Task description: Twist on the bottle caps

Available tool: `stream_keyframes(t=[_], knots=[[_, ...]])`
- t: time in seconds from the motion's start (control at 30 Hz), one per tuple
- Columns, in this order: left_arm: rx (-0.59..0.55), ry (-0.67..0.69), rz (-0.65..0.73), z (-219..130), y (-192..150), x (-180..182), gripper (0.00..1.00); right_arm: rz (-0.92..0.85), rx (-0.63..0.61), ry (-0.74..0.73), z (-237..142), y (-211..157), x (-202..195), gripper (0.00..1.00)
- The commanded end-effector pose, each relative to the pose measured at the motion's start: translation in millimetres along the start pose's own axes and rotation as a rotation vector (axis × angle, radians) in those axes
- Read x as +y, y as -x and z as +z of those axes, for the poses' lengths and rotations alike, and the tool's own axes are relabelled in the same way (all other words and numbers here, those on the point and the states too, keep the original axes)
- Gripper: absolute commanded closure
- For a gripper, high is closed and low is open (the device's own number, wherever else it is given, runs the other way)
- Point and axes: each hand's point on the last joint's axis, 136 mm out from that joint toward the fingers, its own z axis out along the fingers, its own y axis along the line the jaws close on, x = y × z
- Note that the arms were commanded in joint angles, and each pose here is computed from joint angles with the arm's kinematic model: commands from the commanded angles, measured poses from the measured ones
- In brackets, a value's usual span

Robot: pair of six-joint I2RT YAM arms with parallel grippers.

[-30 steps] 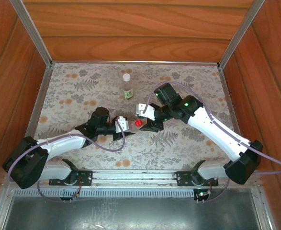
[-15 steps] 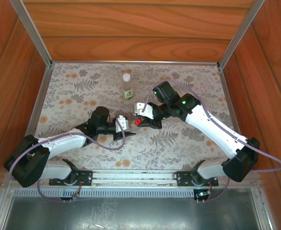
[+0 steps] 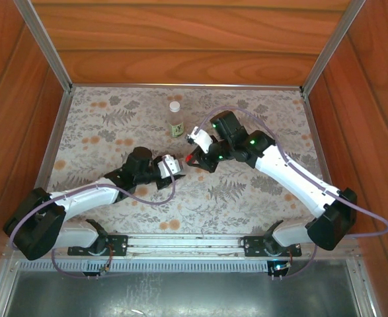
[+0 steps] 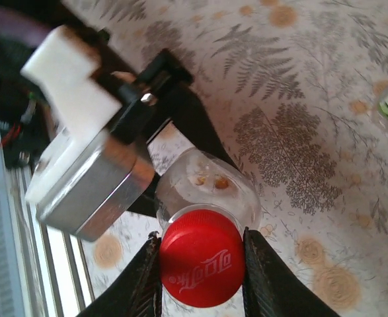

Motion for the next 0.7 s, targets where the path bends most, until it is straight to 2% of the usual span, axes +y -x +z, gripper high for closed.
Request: stream_keyframes(t=[0.0, 0.03, 0.07, 0.13, 0.2, 0.33, 0.4, 0.67], knots=[[0.024, 0.097, 0.019, -4.9, -0.7, 20.3, 0.54, 0.261, -0.166, -0.062, -6.9, 23.5, -8.4, 0.64], [-0.002, 0.059, -0.01, -6.6, 1.3, 16.9, 0.54, 0.247, -0.198, -0.093, -11.0, 24.6, -12.0, 0.56], [-0.035, 0.004, -0.038, -8.8, 4.5, 10.6, 0.54, 0.217, -0.256, -0.124, -15.7, 25.9, -15.5, 0.44], [-0.105, -0.142, -0.079, -12.7, 14.1, -9.6, 0.53, 0.137, -0.359, -0.11, -18.3, 28.9, -10.9, 0.32], [-0.153, -0.258, -0.104, -15.2, 22.7, -25.2, 0.53, 0.054, -0.442, -0.063, -17.2, 30.6, -1.0, 0.27], [-0.169, -0.312, -0.147, -12.7, 29.8, -28.3, 0.53, -0.013, -0.442, 0.044, -5.8, 27.0, 14.5, 0.25], [-0.176, -0.312, -0.146, -12.2, 32.6, -27.0, 0.53, -0.014, -0.449, 0.067, -0.6, 28.2, 15.6, 0.27], [-0.181, -0.291, -0.143, -9.7, 36.7, -20.8, 0.5, -0.025, -0.427, 0.091, 10.3, 25.1, 15.5, 0.66]])
